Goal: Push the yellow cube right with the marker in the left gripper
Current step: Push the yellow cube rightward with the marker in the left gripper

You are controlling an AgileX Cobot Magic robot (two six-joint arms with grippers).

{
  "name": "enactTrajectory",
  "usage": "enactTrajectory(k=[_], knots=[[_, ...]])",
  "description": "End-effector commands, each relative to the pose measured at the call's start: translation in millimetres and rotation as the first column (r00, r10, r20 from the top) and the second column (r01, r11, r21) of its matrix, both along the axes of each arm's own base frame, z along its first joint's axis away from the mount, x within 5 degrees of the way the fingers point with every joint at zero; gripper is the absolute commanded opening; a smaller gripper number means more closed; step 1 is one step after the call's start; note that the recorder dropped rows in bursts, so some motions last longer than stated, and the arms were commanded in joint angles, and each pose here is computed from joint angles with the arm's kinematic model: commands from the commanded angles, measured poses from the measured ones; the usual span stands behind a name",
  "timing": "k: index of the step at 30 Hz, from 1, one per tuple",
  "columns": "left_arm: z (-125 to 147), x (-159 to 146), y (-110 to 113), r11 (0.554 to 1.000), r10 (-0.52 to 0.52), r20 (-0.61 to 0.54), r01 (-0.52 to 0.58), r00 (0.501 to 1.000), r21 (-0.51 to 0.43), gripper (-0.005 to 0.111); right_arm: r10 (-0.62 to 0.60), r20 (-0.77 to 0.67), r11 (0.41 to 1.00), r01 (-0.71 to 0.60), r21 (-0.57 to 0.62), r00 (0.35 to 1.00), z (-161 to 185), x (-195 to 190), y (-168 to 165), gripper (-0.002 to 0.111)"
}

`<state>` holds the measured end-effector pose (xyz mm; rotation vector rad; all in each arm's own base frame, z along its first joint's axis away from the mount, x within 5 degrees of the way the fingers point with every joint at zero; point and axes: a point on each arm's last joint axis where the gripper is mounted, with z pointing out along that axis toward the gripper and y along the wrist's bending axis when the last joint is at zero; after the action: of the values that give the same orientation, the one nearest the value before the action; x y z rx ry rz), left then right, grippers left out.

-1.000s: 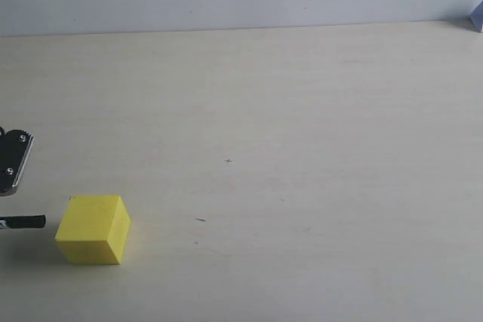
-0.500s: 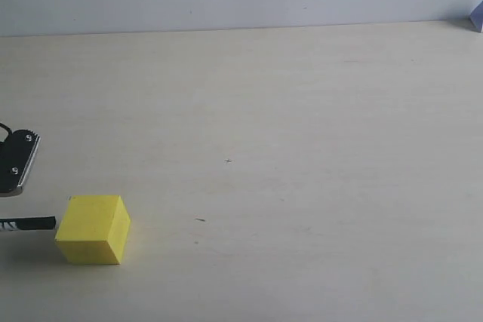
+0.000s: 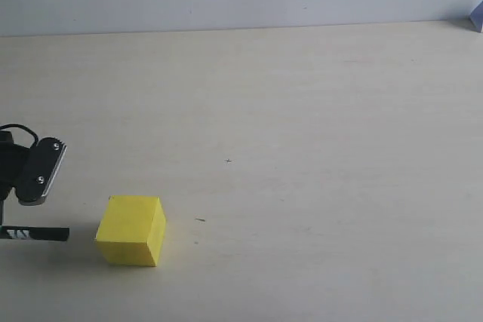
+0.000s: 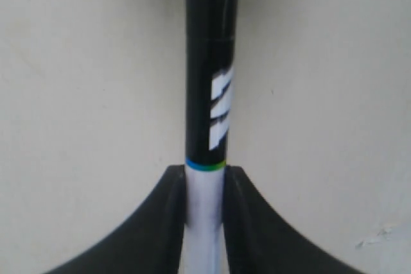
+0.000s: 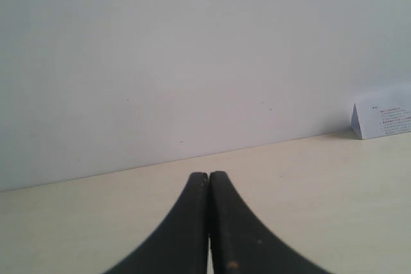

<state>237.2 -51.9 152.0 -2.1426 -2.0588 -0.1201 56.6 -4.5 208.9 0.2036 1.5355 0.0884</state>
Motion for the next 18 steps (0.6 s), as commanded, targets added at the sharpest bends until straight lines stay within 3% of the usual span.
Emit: enactTrajectory(k=[1, 4, 7, 18], knots=[[-1.1, -1.4, -0.8, 1.0, 0.016, -0.002, -0.016, 1.0, -0.006, 0.0, 0.002, 0.004, 1.0, -0.002, -0.002, 1.0, -1.3, -0.3, 0.1, 0.0], [2.7, -1.3, -30.0, 0.996, -0.018, 0.032, 0.02, 0.999, -0.082, 0.0, 0.002, 0.006, 1.0, -0.002, -0.002, 1.0, -1.1, -0.3, 0.1, 0.0], [6.3, -6.0, -53.8, 0.99, -0.094, 0.042, 0.098, 0.995, -0.098, 0.0, 0.002, 0.006, 1.0, -0.002, -0.002, 1.0, -1.1, -0.3, 0.1, 0.0], [7.5, -4.2, -18.5, 0.995, 0.094, -0.059, -0.096, 0.994, -0.039, 0.0, 0.002, 0.006, 1.0, -0.002, -0.002, 1.0, -1.1, -0.3, 0.1, 0.0]])
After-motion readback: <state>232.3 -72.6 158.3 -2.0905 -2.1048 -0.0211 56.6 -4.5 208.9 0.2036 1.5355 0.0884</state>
